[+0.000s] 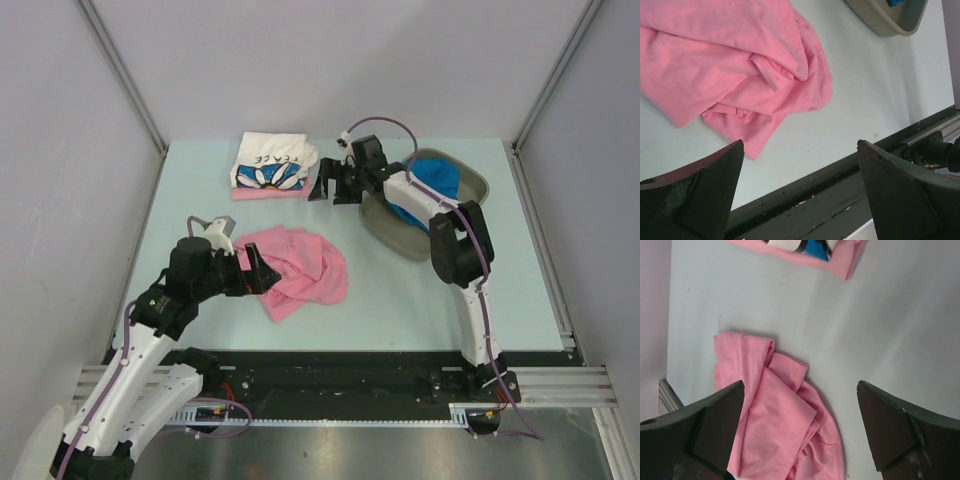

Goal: Fold and stack the t-shirts
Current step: Flatten the tshirt out

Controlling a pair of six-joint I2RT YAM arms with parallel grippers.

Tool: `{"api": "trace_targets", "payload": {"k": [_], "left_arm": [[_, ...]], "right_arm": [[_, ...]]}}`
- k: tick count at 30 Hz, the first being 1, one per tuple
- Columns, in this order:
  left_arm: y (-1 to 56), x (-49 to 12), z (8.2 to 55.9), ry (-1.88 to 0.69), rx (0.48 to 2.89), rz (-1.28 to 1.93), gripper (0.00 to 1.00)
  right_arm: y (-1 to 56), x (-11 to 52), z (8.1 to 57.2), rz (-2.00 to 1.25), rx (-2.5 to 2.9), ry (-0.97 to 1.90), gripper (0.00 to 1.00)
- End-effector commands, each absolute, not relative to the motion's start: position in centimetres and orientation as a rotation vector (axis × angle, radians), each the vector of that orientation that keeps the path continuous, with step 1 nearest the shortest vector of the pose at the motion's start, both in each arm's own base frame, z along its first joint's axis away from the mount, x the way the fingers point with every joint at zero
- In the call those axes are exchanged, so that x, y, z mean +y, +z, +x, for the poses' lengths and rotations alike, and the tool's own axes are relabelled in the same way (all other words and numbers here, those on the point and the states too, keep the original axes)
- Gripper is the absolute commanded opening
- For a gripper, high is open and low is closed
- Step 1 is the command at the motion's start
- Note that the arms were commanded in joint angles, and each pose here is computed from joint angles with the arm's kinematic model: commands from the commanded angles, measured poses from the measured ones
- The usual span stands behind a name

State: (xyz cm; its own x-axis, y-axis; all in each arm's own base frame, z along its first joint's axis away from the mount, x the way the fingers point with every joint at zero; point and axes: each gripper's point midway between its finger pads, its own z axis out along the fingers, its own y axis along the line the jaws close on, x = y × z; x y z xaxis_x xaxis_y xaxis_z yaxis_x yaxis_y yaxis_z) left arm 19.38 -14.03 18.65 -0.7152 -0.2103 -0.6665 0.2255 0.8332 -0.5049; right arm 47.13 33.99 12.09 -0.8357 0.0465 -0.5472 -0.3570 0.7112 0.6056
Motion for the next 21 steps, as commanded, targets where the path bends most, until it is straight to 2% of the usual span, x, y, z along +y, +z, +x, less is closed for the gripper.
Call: {"api": "trace_targets", "payload": {"k": [1,5,8,21], "left_arm": [[19.1,-14.1,19.7,-0.736,2.219,0.034,1.0],[19.1,-14.1,19.7,-0.733,2.219,0.035,1.0],[19.0,-14.2,19.6,-0.737,2.225,0.041,1.0],[19.2,-14.2,19.5,-0.746,2.213,0.047,1.0]], "right_arm": [[11.5,36.5,46.4,-0.26,2.402,1.052,1.0],[11.2,36.4,46.2,-0.254,2.41,1.026,1.0],[10.2,35.0,46.3,-0.228,2.443,0.904,1.0],[5.9,24.8,47.0,-0.1,2.555,0.41,1.0]]}}
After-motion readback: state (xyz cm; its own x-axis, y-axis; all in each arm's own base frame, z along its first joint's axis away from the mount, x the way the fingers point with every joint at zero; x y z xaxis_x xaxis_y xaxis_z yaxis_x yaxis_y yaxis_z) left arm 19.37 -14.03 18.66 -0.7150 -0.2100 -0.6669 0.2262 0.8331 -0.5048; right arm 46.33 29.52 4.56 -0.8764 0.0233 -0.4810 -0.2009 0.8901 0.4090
